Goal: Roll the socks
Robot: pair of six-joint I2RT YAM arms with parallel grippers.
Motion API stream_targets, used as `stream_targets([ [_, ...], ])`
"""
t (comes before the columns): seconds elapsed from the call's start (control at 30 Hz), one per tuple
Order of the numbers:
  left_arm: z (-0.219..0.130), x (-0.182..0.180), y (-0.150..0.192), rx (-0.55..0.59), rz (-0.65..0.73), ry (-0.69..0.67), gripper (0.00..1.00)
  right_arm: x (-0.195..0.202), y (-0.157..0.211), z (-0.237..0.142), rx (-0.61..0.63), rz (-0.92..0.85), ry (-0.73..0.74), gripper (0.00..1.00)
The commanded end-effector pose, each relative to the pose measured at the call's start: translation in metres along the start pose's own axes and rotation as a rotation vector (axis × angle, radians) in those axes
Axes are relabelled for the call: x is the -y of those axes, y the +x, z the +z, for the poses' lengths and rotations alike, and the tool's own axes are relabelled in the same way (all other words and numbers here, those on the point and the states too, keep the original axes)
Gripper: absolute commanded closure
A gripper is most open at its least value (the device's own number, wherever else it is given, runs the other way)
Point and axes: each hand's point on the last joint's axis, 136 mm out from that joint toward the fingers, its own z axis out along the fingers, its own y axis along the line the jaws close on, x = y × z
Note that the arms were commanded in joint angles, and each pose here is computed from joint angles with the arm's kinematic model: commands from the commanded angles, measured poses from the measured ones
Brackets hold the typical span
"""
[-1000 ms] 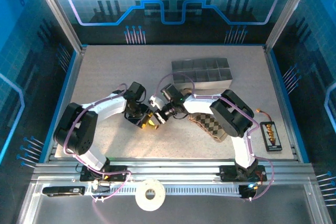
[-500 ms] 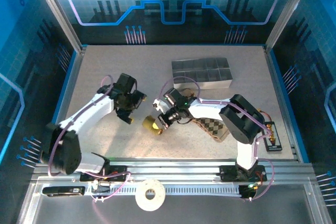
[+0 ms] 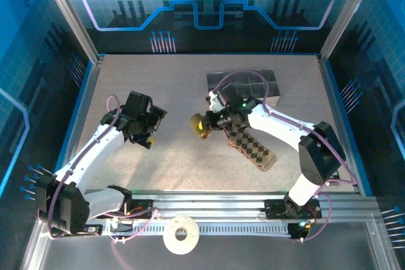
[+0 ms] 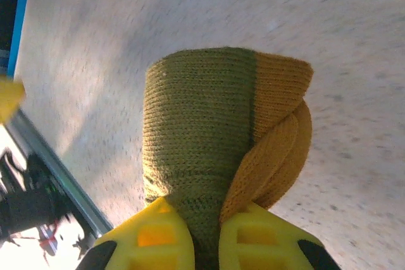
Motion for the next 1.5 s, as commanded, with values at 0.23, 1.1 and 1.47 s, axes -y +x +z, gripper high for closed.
stream_targets([
  [0.23,-0.050,0.036,0.013,0.040,0.339,0.281,0.05,0.048,-0.051,-0.067,0.027,0.683,0.161,1.00],
  [1.1,-0.074,0.036,0.016,0.121,0.443,0.423,0.11,0.059,-0.139,-0.018,-0.063,1.067,-0.039,1.00],
  [1.47,-0.079,0.045,0.020,0.109,0.448,0.468,0.11,0.093,-0.140,0.007,-0.077,1.137,-0.006,1.00],
])
